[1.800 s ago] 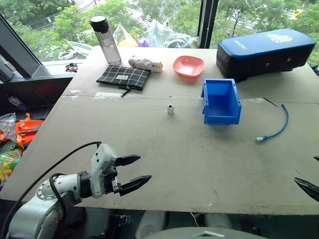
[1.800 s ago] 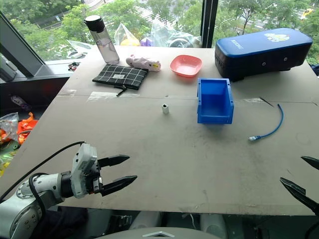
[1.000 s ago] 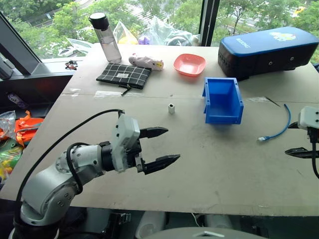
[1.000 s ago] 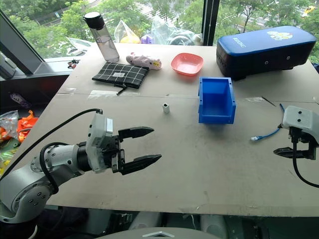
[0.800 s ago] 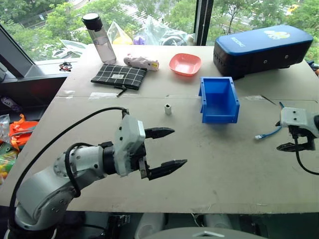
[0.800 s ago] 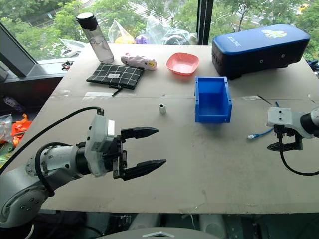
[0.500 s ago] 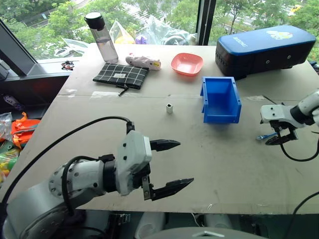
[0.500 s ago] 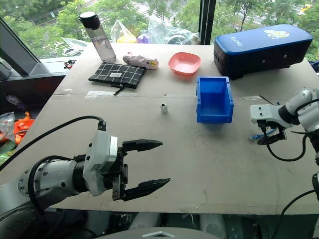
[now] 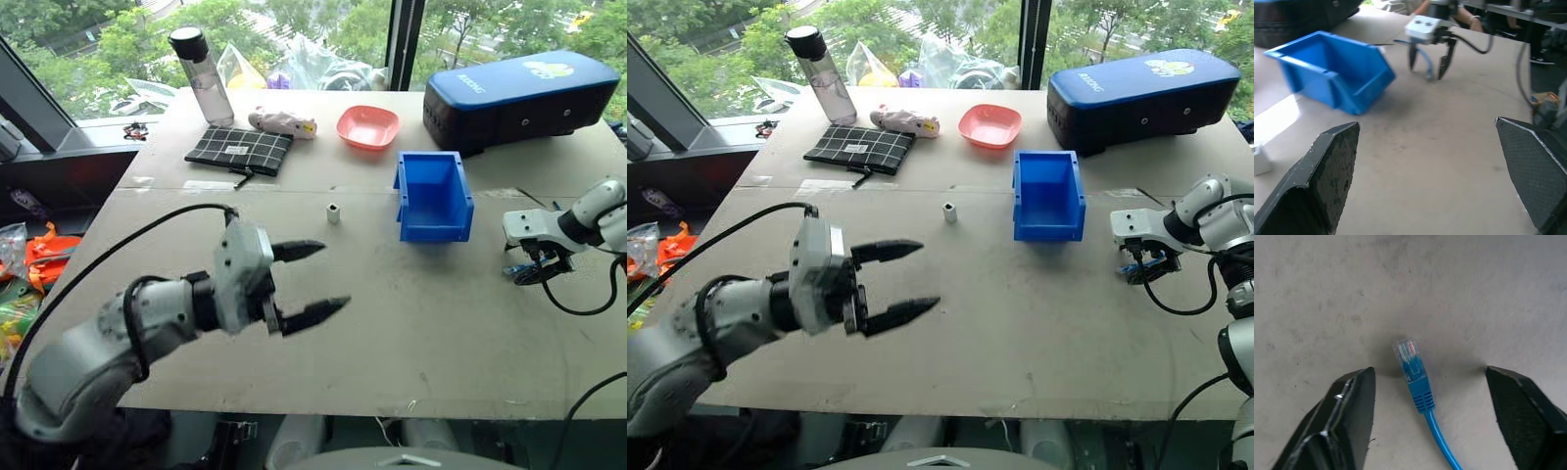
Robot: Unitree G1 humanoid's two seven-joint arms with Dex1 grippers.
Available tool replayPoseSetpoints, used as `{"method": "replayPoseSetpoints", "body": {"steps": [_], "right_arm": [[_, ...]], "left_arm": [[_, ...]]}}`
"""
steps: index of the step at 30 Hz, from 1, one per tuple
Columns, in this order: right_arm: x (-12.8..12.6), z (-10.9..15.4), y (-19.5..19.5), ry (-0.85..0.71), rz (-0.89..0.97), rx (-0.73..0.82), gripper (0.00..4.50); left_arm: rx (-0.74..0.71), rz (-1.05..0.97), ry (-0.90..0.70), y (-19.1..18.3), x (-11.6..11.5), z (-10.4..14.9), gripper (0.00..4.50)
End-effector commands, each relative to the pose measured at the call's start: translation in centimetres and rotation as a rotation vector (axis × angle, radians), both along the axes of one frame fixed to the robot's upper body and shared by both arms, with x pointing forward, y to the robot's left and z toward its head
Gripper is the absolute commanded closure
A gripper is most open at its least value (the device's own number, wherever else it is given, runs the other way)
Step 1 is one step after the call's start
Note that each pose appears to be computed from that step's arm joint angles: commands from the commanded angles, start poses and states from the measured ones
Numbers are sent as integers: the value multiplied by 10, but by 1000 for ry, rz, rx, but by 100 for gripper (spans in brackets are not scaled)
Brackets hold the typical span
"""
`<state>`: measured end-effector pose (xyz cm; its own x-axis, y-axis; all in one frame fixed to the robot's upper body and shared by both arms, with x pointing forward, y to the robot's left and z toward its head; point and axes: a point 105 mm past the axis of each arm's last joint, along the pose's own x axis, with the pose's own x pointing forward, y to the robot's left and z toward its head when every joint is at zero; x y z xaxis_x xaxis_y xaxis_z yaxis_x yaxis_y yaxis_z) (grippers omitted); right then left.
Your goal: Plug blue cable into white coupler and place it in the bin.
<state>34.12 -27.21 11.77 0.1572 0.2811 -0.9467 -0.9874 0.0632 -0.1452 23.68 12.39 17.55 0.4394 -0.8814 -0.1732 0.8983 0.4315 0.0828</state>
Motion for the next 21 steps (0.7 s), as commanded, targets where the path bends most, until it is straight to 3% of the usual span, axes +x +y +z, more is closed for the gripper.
{"method": "replayPoseSetpoints", "body": {"steps": [1, 4, 5, 12, 21], "right_arm": [[-1, 9, -2, -5, 3, 11, 249], [-3, 7, -2, -1, 4, 7, 411], [-3, 8, -2, -1, 5, 8, 445], [-8, 13, 14, -1, 47, 50, 445], [-35, 25, 77, 8, 117, 85, 445]], "left_arm": [[18, -46, -35, 4, 2, -4, 0], [24, -59, -49, 6, -1, -7, 0], [25, -62, -54, 7, -3, -7, 0], [3, -93, -54, 6, -21, -10, 0], [13, -86, -32, 18, -29, -18, 0]]}}
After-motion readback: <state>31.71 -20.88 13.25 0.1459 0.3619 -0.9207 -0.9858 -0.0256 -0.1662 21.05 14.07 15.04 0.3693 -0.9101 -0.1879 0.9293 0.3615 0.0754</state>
